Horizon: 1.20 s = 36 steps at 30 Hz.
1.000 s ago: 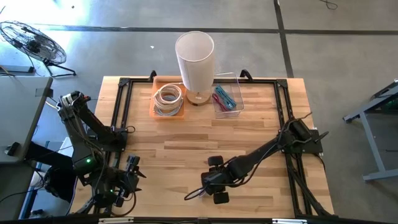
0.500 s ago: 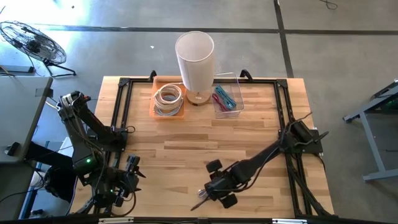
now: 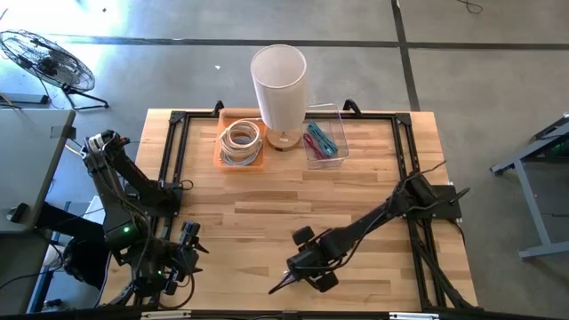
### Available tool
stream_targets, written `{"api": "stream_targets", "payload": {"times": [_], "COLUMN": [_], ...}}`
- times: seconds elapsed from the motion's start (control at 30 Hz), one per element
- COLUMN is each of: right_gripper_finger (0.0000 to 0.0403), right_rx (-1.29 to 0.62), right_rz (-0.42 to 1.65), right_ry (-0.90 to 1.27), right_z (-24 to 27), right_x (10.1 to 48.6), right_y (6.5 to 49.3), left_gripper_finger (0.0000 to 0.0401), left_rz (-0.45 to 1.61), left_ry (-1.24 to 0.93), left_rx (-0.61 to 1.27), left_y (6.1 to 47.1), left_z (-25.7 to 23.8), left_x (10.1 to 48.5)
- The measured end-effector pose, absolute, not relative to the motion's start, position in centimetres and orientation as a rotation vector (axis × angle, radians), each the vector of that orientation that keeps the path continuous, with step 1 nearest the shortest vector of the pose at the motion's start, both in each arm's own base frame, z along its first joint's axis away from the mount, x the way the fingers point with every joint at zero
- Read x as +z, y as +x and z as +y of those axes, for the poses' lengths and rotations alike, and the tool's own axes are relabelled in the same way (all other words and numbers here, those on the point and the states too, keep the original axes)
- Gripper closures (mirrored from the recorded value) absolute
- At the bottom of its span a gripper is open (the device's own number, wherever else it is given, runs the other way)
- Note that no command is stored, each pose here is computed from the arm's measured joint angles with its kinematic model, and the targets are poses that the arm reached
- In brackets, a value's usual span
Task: Pick & Place USB Port
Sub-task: Put the white USB cable into the transparent bin
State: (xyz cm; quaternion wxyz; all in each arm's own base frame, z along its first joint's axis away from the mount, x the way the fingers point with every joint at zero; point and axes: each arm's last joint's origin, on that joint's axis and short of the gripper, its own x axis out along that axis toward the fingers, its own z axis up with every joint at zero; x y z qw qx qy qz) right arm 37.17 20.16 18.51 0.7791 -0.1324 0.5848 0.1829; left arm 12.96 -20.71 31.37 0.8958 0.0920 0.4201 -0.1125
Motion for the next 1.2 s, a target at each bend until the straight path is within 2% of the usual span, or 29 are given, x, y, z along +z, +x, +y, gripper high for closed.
{"api": "stream_targets", "payload": {"times": [0.4, 0.57, 0.67, 0.8, 0.83, 1.0, 1.2], "right_gripper_finger": [0.0263, 0.0267, 0.0294, 0.0377, 0.0386, 0.0393, 0.0393], "right_rx": [0.412, 0.395, 0.372, 0.319, 0.309, 0.236, 0.068], "right_rz": [1.373, 1.416, 1.44, 1.444, 1.445, 1.44, 1.454], "right_ry": [-0.245, -0.166, -0.107, -0.079, -0.075, -0.07, -0.053], "right_z": [19.6, 19.2, 18.9, 18.5, 18.5, 18.3, 17.4], "right_x": [14.8, 13.4, 13.0, 13.0, 13.0, 13.1, 15.4], "right_y": [38.1, 38.6, 38.8, 39.0, 39.0, 39.0, 37.9], "left_gripper_finger": [0.0177, 0.0177, 0.0177, 0.0177, 0.0177, 0.0177, 0.0176], "left_rz": [0.87, 0.87, 0.87, 0.867, 0.863, 0.795, 0.729], "left_ry": [0.19, 0.191, 0.191, 0.195, 0.196, 0.222, 0.26], "left_rx": [-0.232, -0.232, -0.232, -0.226, -0.222, -0.154, -0.089], "left_y": [13.0, 13.0, 13.0, 13.0, 13.0, 13.2, 13.3], "left_z": [-20.7, -20.7, -20.7, -20.7, -20.7, -20.5, -20.3], "left_x": [31.4, 31.4, 31.4, 31.4, 31.4, 31.5, 31.6]}}
